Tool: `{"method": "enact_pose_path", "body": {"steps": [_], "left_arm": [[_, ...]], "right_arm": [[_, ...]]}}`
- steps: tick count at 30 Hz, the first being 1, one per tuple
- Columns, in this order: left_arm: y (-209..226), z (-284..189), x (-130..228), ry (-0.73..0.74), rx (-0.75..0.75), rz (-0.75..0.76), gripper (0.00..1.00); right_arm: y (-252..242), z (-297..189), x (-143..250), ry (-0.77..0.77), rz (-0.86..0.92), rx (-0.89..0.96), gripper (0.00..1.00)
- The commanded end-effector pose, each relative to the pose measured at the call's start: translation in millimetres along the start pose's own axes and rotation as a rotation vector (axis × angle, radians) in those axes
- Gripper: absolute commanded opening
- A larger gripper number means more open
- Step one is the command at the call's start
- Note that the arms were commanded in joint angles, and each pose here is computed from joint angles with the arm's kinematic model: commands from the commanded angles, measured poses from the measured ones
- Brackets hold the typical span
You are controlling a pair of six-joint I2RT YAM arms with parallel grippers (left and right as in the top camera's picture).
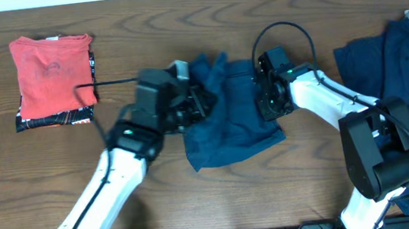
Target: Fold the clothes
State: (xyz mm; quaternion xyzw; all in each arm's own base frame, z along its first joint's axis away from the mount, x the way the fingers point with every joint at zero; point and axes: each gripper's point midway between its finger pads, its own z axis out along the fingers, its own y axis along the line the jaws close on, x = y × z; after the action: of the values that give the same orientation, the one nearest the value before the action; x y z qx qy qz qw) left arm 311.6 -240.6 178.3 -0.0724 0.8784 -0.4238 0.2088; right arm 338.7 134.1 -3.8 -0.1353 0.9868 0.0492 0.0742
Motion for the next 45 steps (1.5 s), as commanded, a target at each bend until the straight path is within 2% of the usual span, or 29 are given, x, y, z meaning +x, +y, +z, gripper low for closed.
{"method": "enact_pose_path", "body": {"steps": [1, 3, 5, 10, 13, 16, 19, 22, 24, 28, 32, 40, 45], "left_arm": [[-8, 16, -7, -0.069, -0.035, 0.022, 0.14], [-14, 27, -8, -0.083, -0.017, 0.047, 0.31], [-22, 34, -14, -0.106, 0.021, 0.079, 0.37], [-37, 19, -70, -0.296, 0.091, 0.211, 0.38], [-15, 2, -111, -0.44, -0.004, 0.198, 0.38], [16, -5, -134, -0.521, -0.113, 0.185, 0.38], [41, 7, -140, -0.508, -0.181, 0.225, 0.38], [63, 28, -137, -0.472, -0.217, 0.239, 0.39], [74, 48, -132, -0.426, -0.211, 0.274, 0.43], [102, 79, -118, -0.335, -0.23, 0.312, 0.45], [133, 96, -100, -0.257, -0.287, 0.289, 0.45], [189, 95, -41, -0.009, -0.463, 0.191, 0.45], [214, 76, 10, 0.198, -0.565, 0.091, 0.45]], "right_arm": [[13, 9, 12, 0.031, 0.031, -0.022, 0.22], [13, 9, 10, 0.027, 0.058, -0.021, 0.23], [8, 5, 8, 0.02, 0.095, -0.004, 0.23], [-38, -43, -11, -0.049, 0.253, 0.15, 0.32], [-58, -87, -28, -0.14, 0.314, 0.178, 0.35], [-51, -131, -44, -0.246, 0.294, 0.09, 0.34], [-15, -160, -51, -0.317, 0.179, -0.087, 0.34], [33, -172, -46, -0.311, 0.069, -0.281, 0.34], [57, -171, -37, -0.271, 0.032, -0.358, 0.34], [84, -152, -15, -0.157, 0.009, -0.389, 0.34], [105, -119, 10, -0.03, -0.001, -0.389, 0.35], [106, -46, 68, 0.2, 0.018, -0.338, 0.34], [64, -13, 84, 0.248, 0.056, -0.16, 0.35]]}}
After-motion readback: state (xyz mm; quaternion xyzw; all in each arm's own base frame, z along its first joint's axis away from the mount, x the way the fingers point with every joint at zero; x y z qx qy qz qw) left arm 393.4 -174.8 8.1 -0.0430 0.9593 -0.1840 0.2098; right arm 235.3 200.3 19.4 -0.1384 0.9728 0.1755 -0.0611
